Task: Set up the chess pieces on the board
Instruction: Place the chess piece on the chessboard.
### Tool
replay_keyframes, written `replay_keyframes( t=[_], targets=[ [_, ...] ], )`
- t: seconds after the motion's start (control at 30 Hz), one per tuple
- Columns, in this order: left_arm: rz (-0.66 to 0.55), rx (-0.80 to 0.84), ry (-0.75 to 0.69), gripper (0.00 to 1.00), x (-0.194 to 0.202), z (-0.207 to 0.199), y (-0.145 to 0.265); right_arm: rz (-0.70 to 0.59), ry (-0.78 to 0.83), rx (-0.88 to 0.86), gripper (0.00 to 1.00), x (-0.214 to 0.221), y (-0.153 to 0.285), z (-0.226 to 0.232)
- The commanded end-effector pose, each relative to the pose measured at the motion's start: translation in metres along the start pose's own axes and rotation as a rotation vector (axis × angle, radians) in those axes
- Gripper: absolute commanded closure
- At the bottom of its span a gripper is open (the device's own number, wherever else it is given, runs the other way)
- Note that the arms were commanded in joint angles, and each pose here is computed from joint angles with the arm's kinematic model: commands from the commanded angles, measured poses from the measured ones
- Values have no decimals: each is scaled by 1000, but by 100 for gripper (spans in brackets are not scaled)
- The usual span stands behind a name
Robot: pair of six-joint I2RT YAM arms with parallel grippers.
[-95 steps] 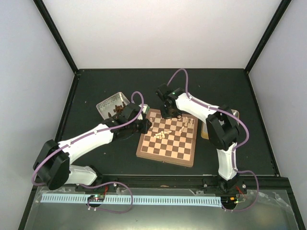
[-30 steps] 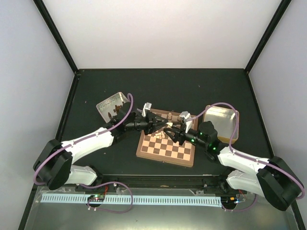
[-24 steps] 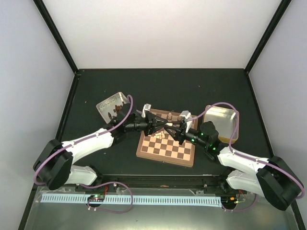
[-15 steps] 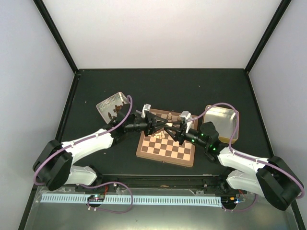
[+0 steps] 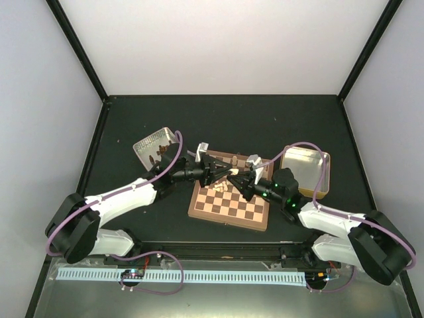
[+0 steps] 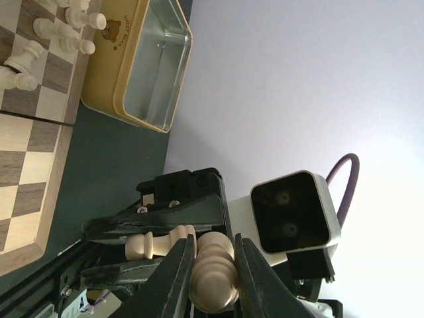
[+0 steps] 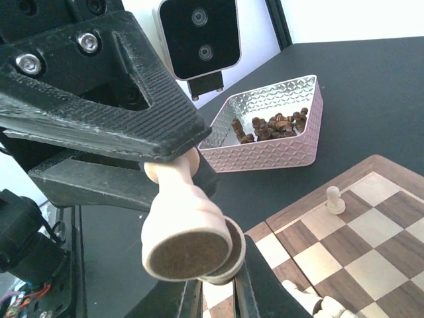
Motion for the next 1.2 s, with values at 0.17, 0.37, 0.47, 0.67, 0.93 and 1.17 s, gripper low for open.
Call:
replay_keyframes(
  t=[0.17, 0.37, 0.47, 0.67, 0.93, 1.17],
  targets=[
    [-25, 15, -64, 98, -1, -12, 2, -43, 30, 20, 99, -4, 11, 3],
    [-80, -48, -116, 98, -11, -7, 2, -25, -13, 79, 99, 12, 26, -5],
    [-162, -120, -258, 98, -20, -15, 11, -20, -66, 156, 99, 12, 34, -13],
    [-267, -418, -608, 98, -42, -10, 10, 24, -208, 569, 99, 16, 71, -58],
    [-231, -787, -1009, 99, -54, 4, -36, -13, -262, 900, 99, -7, 118, -76],
    [-202, -947, -1119, 98, -68, 31, -70, -97, -315, 1062, 99, -10, 155, -83]
  ],
)
Point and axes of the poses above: each gripper's point midway between its finger pads, its own y axis back along the fingers, its own z axis along the line the jaws close on, x = y × z, the point moved 2 cm from there along y, back along the fingers, and after that the axes turned 3 degrees about -y, right-handed, at the moved point
